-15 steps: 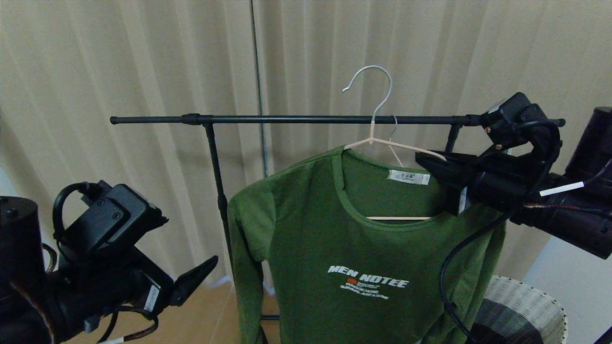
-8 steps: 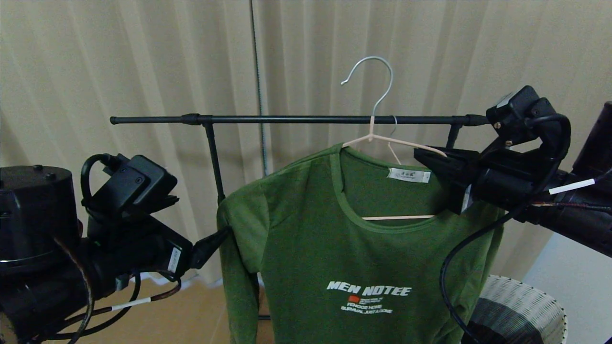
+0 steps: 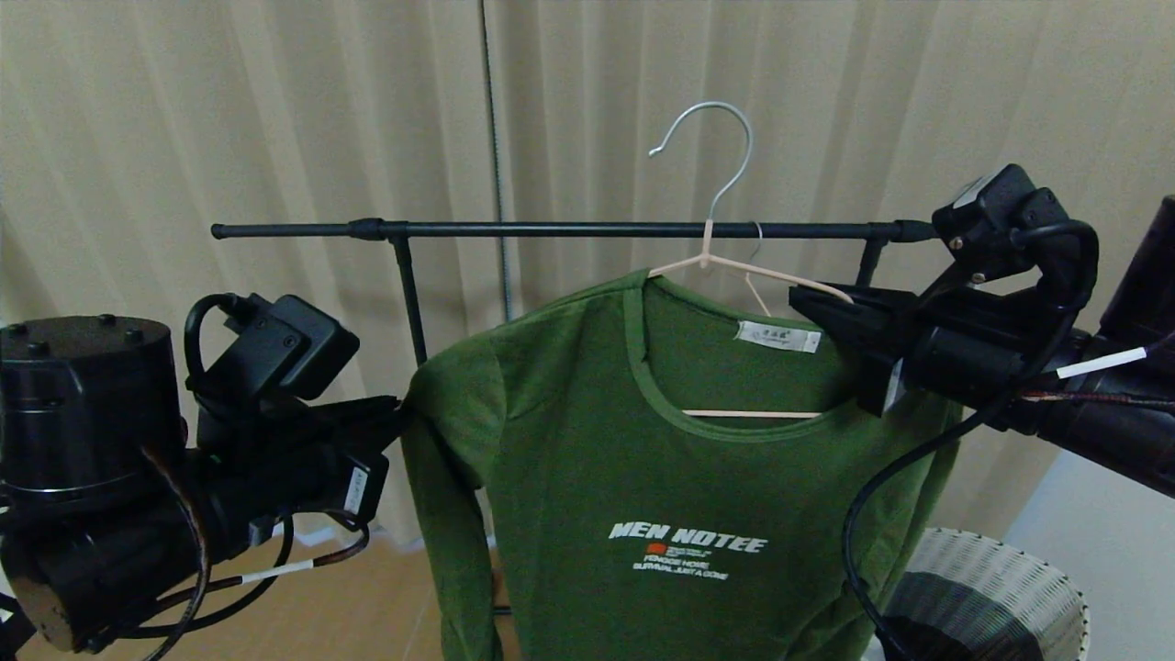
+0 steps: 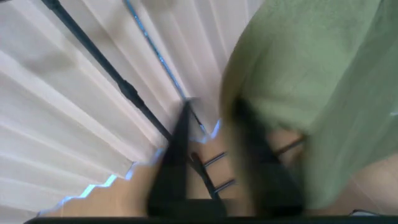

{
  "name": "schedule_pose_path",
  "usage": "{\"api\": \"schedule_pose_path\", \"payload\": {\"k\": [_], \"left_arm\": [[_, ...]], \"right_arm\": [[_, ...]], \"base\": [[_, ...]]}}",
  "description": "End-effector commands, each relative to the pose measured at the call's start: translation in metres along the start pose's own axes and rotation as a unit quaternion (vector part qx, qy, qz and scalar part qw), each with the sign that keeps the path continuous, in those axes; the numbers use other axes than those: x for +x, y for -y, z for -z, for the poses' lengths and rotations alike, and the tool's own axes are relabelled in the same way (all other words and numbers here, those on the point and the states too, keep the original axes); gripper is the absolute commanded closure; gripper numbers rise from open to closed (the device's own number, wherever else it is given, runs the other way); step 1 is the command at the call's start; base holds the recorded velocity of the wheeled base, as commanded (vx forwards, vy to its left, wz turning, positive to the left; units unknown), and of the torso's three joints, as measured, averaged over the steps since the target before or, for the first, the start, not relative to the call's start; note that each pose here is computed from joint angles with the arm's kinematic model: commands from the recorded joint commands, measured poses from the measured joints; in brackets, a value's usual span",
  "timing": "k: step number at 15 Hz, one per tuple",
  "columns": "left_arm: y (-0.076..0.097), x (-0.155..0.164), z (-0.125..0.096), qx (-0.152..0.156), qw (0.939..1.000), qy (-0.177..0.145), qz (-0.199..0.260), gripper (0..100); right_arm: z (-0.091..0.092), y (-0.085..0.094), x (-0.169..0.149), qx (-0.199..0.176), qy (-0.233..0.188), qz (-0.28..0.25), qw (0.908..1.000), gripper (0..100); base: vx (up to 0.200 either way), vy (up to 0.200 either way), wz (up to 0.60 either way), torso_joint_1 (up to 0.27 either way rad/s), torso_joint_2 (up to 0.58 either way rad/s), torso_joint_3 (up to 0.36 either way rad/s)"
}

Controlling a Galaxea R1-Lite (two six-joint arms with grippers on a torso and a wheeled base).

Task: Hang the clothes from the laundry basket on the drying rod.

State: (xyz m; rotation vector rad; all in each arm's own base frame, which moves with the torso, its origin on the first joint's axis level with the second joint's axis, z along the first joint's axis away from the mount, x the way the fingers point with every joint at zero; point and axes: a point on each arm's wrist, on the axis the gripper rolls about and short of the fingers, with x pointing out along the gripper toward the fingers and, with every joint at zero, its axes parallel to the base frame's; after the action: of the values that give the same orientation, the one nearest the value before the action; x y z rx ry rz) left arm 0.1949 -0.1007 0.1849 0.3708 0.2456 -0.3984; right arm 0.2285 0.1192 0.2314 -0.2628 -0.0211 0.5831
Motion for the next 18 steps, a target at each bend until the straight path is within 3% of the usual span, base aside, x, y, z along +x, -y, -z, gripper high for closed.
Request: {"api": "schedule_pose_path", "payload": {"k": [1, 7, 10, 13, 14, 18], "left_arm": [[0.001, 0.003, 0.002, -0.001, 1.0000, -0.007, 0.001, 100], [-0.021, -0.008, 0.019, -0.014, 0.9982, -0.030, -0.051, 100], [-0.030, -0.019, 0.032, 0.030, 0.9953, -0.050, -0.078, 100], [-0.030, -0.020, 0.032, 0.031, 0.9955, -0.048, -0.076, 100], [-0.029, -0.020, 0.033, 0.031, 0.9955, -0.049, -0.076, 0], [-0.027, -0.037, 0.035, 0.030, 0.9960, -0.033, -0.077, 0]], "right_arm": [[0.000, 0.000, 0.000, 0.000, 0.000, 0.001, 1.0000, 100], [0.001, 0.005, 0.000, 0.000, -0.005, 0.013, 0.9999, 100], [0.003, 0.009, -0.001, 0.000, -0.009, 0.021, 0.9997, 100], [0.003, 0.009, -0.001, 0.000, -0.010, 0.021, 0.9997, 100], [0.004, 0.008, -0.001, 0.000, -0.013, 0.020, 0.9997, 100], [0.008, 0.011, -0.001, 0.001, -0.022, 0.027, 0.9994, 100]], "base": [[0.000, 0.000, 0.00, 0.000, 0.00, 0.000], [0.000, 0.000, 0.00, 0.000, 0.00, 0.000], [0.000, 0.000, 0.00, 0.000, 0.00, 0.000], [0.000, 0.000, 0.00, 0.000, 0.00, 0.000], [0.000, 0.000, 0.00, 0.000, 0.00, 0.000], [0.000, 0.000, 0.00, 0.000, 0.00, 0.000]]}}
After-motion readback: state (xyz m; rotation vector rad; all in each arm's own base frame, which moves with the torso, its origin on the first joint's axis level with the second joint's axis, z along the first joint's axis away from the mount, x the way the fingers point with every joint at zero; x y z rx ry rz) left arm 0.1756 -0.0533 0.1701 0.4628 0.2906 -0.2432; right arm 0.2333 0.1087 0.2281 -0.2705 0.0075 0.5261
